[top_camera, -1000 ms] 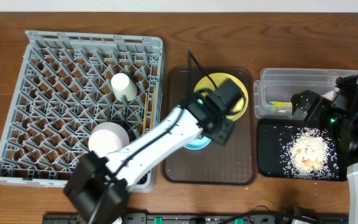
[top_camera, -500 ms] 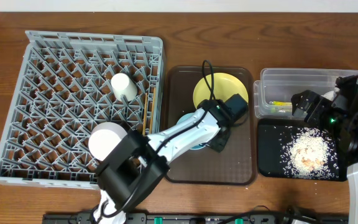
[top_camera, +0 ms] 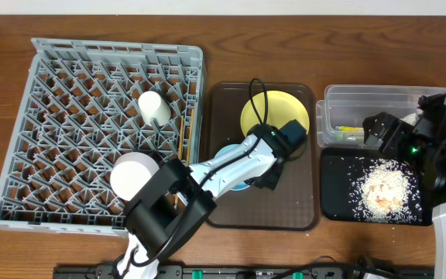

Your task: Sort waste into correct bins and load items into the dishwasher

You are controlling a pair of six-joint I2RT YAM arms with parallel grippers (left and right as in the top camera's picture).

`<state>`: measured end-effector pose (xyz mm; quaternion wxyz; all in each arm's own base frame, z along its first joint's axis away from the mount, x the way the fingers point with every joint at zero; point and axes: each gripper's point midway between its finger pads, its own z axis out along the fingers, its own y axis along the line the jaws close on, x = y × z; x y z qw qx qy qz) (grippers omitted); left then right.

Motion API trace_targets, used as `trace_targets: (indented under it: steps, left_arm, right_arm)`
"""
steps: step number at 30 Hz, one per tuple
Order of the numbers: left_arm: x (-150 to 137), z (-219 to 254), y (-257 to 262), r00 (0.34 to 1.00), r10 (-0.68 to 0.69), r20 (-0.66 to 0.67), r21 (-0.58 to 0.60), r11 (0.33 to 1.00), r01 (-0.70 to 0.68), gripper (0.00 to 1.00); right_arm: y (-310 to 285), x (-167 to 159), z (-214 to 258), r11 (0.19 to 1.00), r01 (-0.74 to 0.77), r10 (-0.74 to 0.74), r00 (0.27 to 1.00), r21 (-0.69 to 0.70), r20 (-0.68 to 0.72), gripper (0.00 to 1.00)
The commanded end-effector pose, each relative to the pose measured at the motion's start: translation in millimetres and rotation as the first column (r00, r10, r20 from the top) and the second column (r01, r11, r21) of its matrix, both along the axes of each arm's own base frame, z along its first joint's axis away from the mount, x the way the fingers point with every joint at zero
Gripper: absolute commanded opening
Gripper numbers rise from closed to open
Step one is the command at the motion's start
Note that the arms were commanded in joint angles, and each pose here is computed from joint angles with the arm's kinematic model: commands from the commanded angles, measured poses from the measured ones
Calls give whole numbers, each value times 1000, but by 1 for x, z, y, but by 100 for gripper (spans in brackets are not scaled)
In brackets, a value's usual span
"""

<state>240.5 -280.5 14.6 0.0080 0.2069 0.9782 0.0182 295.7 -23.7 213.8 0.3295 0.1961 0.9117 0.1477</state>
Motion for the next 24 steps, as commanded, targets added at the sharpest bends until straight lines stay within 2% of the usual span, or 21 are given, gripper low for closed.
trace_targets:
  steps: [1,7,10,12,15,18,19,20,24]
  left_arm:
    - [14,44,-12,999,12,49,-100,995,-7,7]
    - [37,146,-19,987,2,160,-365,929,57,8]
    - [58,200,-1,976,48,214,-510,857,70,8]
    - [73,230,12,969,85,233,-615,785,78,8]
    - [101,267,35,961,136,240,-768,633,102,8]
    - [131,299,68,958,177,226,-889,440,129,8]
    - [145,310,86,958,196,209,-929,345,133,8]
    - [156,316,99,959,209,192,-951,283,129,8]
    - [193,315,138,969,220,112,-990,113,89,8]
  right_arm:
    - [0,1,5,1000,-4,4,1000,-1,15,99]
    - [0,1,5,1000,-4,4,1000,-1,15,99]
    - [0,1,5,1000,-4,4,1000,-1,15,99]
    - [0,1,5,1000,-4,4,1000,-1,15,99]
    - [0,1,5,1000,-4,4,1000,-1,15,99]
    - [0,1,5,1000,-4,4,1000,-1,15,99]
    - [0,1,5,1000,-4,4,1000,-1,15,99]
    - [0,1,5,1000,-4,4,1000,-1,15,99]
    - [0,1,5,1000,-4,4,1000,-1,15,99]
